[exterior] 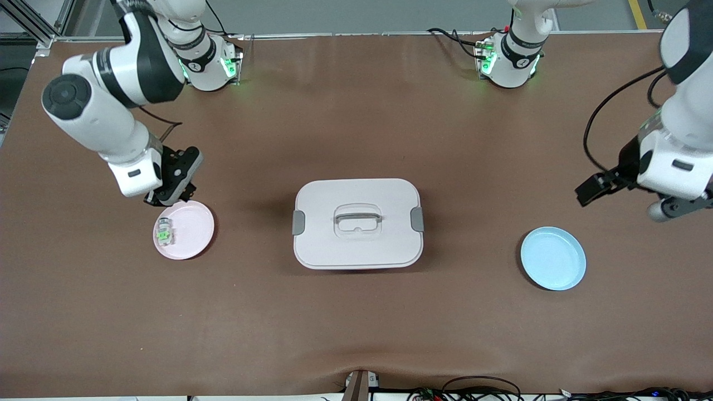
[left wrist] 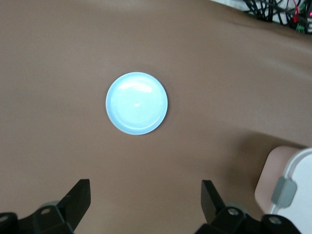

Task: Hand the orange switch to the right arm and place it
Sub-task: 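Move the orange switch with the right gripper to the pink plate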

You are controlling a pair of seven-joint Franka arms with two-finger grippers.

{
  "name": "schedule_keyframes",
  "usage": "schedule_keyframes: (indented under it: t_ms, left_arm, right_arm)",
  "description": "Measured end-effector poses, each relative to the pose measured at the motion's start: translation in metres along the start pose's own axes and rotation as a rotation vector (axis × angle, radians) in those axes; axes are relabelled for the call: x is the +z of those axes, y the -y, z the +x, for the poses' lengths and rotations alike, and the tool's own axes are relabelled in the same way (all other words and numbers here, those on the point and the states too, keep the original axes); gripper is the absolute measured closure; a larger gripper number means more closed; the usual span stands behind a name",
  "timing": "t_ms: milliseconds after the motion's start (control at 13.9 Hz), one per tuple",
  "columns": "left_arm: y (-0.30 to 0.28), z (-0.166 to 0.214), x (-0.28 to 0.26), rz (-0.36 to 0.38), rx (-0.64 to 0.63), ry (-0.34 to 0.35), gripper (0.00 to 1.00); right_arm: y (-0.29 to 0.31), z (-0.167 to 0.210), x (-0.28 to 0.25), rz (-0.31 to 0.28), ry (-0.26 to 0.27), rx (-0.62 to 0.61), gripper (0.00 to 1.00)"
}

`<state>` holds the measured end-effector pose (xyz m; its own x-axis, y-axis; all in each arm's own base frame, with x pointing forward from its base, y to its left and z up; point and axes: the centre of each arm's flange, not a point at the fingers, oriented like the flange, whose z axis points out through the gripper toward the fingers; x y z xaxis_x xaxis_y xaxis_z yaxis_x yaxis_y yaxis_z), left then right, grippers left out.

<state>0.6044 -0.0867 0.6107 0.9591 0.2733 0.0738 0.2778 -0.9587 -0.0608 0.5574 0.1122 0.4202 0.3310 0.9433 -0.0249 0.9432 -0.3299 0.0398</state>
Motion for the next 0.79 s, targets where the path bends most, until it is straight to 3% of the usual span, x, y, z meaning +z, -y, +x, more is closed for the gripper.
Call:
schedule_keyframes:
  t_ms: [359,647,791]
  left_arm:
    - [0.044,-0.020,-0.025,-0.002,0.174,0.010,0.00]
    - [0.056,-0.040,-0.032,-0.035,0.192,0.021,0.00]
    - [0.057,-0.044,-0.033,-0.044,0.193,0.023,0.00]
  right_arm:
    - [-0.017,-0.007,0.079,0.004,0.137,-0.201,0.67]
    - [-0.041,-0.035,0.135,0.024,0.075,-0.278,0.67]
    - [-0.046,-0.045,0.157,0.022,0.086,-0.306,0.67]
